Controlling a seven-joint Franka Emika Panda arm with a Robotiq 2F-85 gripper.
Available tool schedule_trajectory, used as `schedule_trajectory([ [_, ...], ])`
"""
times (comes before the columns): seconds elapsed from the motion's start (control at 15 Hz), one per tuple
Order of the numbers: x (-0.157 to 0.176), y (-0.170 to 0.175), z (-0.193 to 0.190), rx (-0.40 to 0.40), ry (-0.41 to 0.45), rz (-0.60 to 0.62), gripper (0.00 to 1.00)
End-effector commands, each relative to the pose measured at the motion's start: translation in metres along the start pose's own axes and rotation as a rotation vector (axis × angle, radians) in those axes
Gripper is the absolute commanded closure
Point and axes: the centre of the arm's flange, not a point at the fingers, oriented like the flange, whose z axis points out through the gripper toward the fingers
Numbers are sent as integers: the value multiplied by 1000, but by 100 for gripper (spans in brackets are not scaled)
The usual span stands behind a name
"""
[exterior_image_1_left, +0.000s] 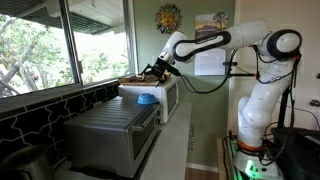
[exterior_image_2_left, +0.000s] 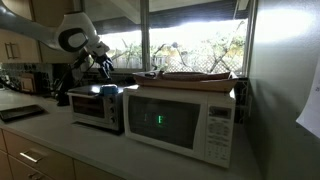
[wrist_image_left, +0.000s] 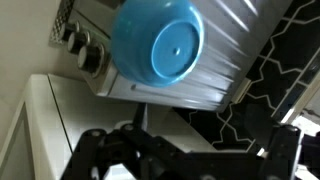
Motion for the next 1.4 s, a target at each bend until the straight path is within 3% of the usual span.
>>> schedule_trajectory([
  [0.0, -36, 38, -6, 101, -171, 25, 0],
  [0.27, -79, 56, 16, 167, -376, 22, 0],
  [0.6, -116, 79, 48, 172, -470, 9, 0],
  [0.93, -133, 100, 68, 168, -486, 6, 0],
  [1.33, -136, 114, 85, 217, -357, 39, 0],
])
